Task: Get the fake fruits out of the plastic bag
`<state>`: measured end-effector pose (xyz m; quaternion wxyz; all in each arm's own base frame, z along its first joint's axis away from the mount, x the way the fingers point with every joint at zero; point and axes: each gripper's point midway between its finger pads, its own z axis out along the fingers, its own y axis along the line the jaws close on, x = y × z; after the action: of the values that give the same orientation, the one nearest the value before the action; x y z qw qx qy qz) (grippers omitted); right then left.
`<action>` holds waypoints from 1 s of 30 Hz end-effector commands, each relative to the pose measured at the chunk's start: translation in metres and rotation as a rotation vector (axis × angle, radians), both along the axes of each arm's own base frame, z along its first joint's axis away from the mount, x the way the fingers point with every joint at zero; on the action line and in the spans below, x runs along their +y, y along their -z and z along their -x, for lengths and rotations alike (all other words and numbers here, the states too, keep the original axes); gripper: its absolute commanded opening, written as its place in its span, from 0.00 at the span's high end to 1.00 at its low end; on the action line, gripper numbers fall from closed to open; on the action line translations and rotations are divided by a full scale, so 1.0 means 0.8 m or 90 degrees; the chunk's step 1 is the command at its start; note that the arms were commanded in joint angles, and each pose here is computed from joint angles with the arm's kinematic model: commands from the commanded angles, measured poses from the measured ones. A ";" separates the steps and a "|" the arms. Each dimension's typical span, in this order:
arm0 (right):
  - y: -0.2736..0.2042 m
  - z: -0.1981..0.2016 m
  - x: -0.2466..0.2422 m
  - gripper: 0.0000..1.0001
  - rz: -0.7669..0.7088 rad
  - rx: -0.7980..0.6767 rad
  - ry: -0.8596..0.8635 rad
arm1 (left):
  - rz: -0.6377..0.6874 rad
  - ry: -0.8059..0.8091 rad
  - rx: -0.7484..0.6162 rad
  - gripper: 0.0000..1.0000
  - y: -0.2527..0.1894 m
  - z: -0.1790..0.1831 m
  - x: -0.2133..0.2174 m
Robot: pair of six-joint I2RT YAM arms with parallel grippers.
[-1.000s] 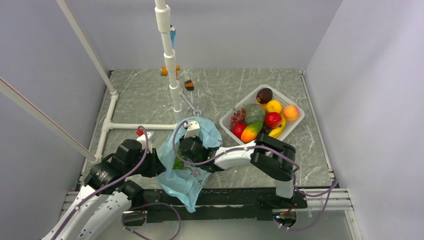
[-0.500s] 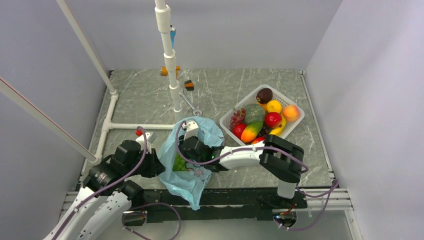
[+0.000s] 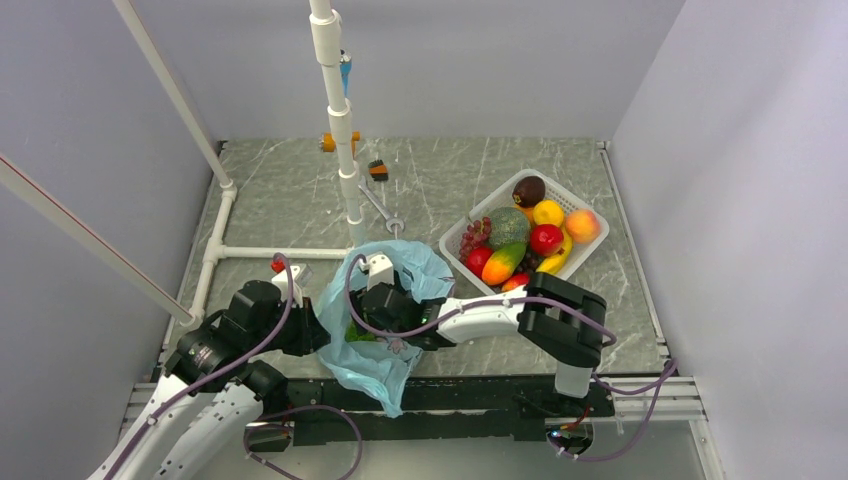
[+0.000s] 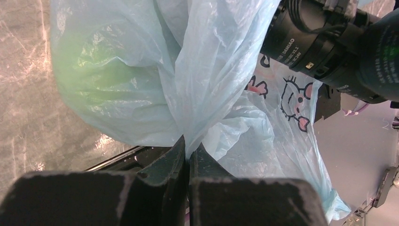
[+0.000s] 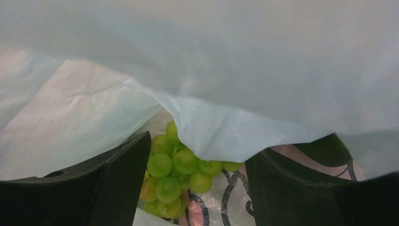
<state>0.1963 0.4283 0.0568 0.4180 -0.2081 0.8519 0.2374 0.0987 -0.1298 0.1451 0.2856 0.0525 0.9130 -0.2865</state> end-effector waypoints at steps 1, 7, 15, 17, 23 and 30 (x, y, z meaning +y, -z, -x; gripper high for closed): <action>0.015 -0.006 -0.009 0.24 0.041 -0.017 0.022 | 0.013 0.009 -0.018 0.91 -0.006 -0.004 -0.005; 0.025 -0.021 -0.016 0.55 0.100 -0.028 0.065 | 0.014 0.008 -0.020 0.91 -0.007 -0.004 -0.005; 0.022 -0.024 -0.020 0.78 0.109 -0.039 0.070 | 0.018 0.005 -0.021 0.94 -0.008 -0.005 -0.005; 0.012 -0.022 -0.017 0.84 0.094 -0.044 0.057 | 0.011 -0.008 -0.018 1.00 -0.009 -0.006 -0.001; -0.024 -0.015 -0.014 0.96 0.039 -0.054 0.030 | -0.010 -0.026 -0.060 1.00 -0.042 -0.019 0.007; -0.069 -0.007 -0.015 1.00 -0.006 -0.064 0.004 | -0.063 -0.019 -0.021 1.00 -0.021 -0.020 0.014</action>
<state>0.2057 0.4119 0.0742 0.4447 -0.2112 0.8496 0.1891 0.1135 -0.1230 0.1678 0.3107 0.0513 0.9142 -0.2551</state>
